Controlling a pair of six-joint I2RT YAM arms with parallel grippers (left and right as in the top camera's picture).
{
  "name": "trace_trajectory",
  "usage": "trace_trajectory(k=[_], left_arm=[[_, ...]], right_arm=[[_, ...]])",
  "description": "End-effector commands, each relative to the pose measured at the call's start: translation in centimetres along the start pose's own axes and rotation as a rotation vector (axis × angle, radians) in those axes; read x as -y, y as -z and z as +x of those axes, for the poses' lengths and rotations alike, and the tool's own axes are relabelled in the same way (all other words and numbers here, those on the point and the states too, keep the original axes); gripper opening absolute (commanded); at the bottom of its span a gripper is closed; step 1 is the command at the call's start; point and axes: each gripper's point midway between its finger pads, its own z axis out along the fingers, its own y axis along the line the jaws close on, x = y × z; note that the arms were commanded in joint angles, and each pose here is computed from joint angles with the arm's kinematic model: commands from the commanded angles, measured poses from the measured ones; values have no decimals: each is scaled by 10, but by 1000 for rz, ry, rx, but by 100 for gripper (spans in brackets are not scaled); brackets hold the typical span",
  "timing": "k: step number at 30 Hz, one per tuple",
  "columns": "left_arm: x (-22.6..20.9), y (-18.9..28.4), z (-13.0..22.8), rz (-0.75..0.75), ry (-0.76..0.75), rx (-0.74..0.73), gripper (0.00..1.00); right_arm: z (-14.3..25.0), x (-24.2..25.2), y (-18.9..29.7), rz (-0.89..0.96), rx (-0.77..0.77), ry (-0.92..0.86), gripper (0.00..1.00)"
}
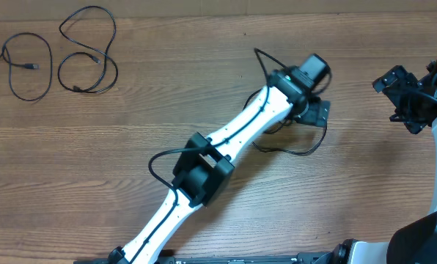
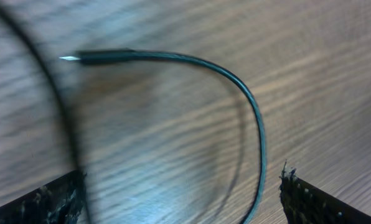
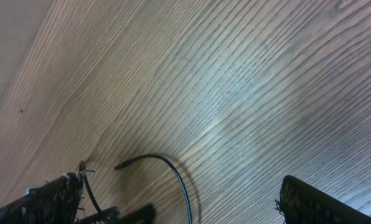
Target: Untangle cables
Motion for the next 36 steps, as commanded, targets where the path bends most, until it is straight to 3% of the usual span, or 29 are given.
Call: trace_trajectory(k=[1,10,13,16,20,23,31,34,36], left_arm=[[12,-5,8,-73,-122,38,99],[32,-30,41,-127,-232,5,100],[34,-31,46,-129,-302,-7,89],[35,-32,46,-131,-363,-10,80],[29,-42,52,-140,-365,-27,84],[22,-51,58,-153,-366,-50,80],[16,-58,64,-166,-366,-67,36],[9,-61,71,-182,-363,-94,9],[8,-60,71,-184,-361,-96,4]], right_arm=[[-7,-8,12,-30,29,2,100],[-10,-1,12,-9,41,-8,100],[-26,8,15,2,94,-44,100],[-46,30,20,7,144,-192,100],[-54,45,25,-3,153,-242,100],[-54,45,25,-2,152,-242,100],[-52,46,25,-1,145,-244,100],[-51,46,24,1,142,-245,100],[-51,46,24,1,141,-245,100]])
